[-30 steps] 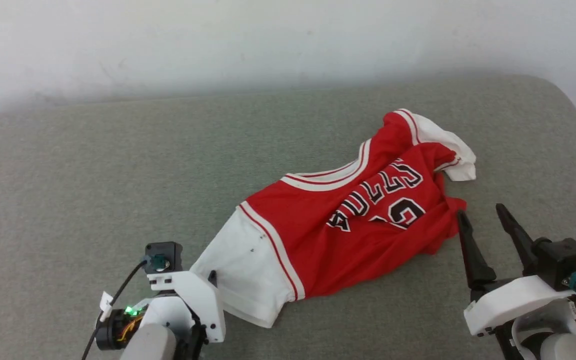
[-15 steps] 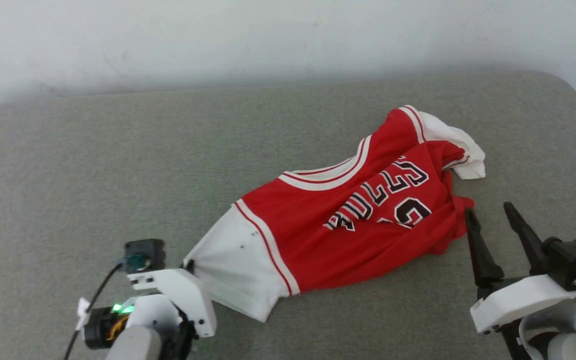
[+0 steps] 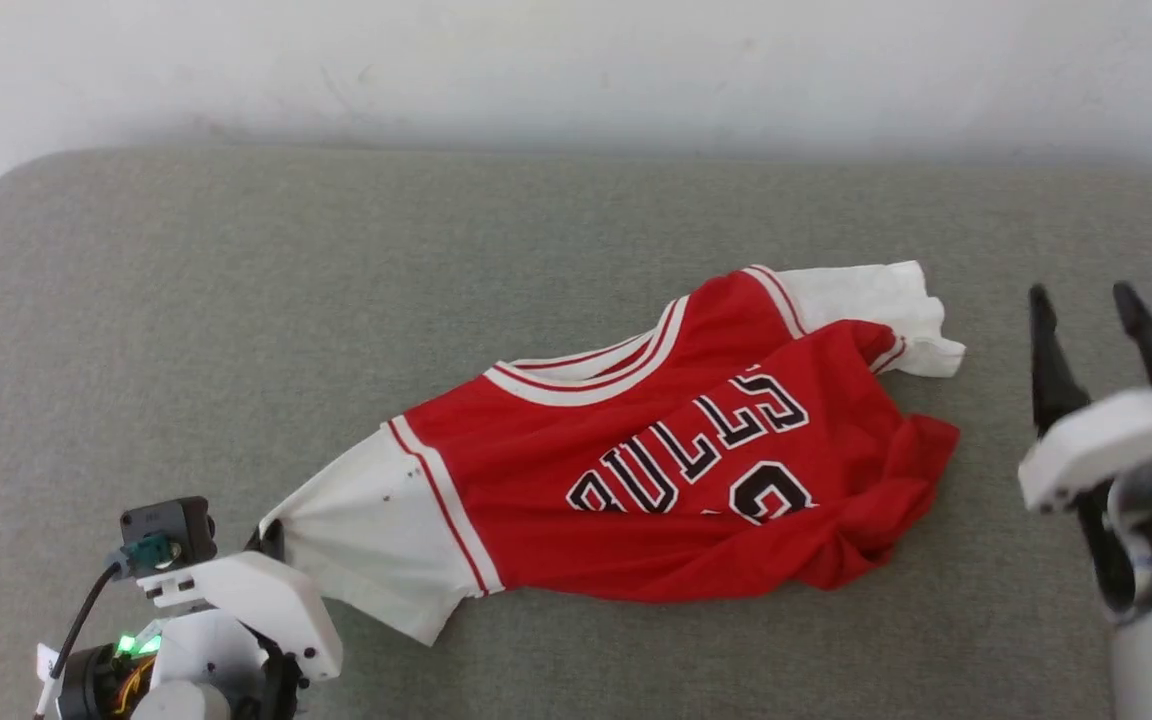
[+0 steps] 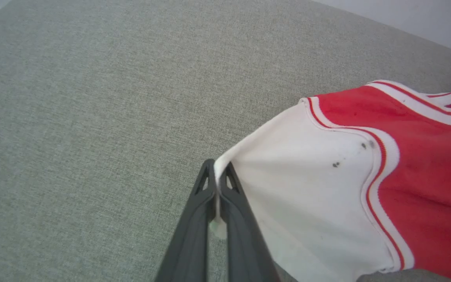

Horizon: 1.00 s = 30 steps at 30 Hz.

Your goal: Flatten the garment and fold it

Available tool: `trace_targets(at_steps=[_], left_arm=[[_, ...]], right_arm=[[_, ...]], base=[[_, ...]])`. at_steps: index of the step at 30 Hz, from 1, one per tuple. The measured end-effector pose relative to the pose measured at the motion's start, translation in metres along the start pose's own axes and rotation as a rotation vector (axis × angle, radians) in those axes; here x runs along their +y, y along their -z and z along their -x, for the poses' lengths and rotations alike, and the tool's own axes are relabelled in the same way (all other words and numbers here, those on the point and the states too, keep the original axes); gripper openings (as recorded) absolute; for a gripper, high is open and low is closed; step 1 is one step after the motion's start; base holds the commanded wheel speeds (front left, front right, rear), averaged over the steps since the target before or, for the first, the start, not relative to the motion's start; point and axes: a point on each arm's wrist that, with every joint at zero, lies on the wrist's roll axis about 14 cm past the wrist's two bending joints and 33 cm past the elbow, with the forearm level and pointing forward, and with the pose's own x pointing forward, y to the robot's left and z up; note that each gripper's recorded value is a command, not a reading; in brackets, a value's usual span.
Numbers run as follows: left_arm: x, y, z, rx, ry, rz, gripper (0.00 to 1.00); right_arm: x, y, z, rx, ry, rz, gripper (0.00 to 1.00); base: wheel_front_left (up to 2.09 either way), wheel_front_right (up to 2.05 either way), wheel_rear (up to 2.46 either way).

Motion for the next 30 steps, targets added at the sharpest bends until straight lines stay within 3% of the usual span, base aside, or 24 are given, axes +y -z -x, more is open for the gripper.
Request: trace_targets(at_steps=[8, 13, 26, 27, 28, 30], left_arm=[[0.0, 0.001, -0.009, 0.012, -0.015, 0.014, 0.0], [-0.005, 0.003, -0.016, 0.012, -0.016, 0.034, 0.0], [0.006, 0.015, -0.021, 0.03, -0.066, 0.056, 0.0], [0.007, 0.016, -0.021, 0.032, -0.069, 0.057, 0.0], [0.007, 0.017, -0.021, 0.034, -0.072, 0.059, 0.0], [0.008, 0.018, -0.022, 0.034, -0.075, 0.061, 0.0]], right_arm=[[-0.002, 0.027, -0.076, 0.187, -0.017, -0.019, 1.0], [0.007, 0.066, -0.107, 0.409, -0.04, -0.031, 1.0], [0.04, 0.156, -0.121, 0.911, -0.116, 0.014, 1.0], [0.04, 0.157, -0.122, 0.94, -0.114, 0.016, 0.94], [0.041, 0.159, -0.122, 0.97, -0.115, 0.018, 0.42], [0.042, 0.16, -0.121, 1.018, -0.119, 0.029, 0.0]], base=[[0.0, 0.0, 0.0], [0.0, 0.0, 0.0], [0.0, 0.0, 0.0], [0.0, 0.0, 0.0], [0.0, 0.0, 0.0], [0.0, 0.0, 0.0]])
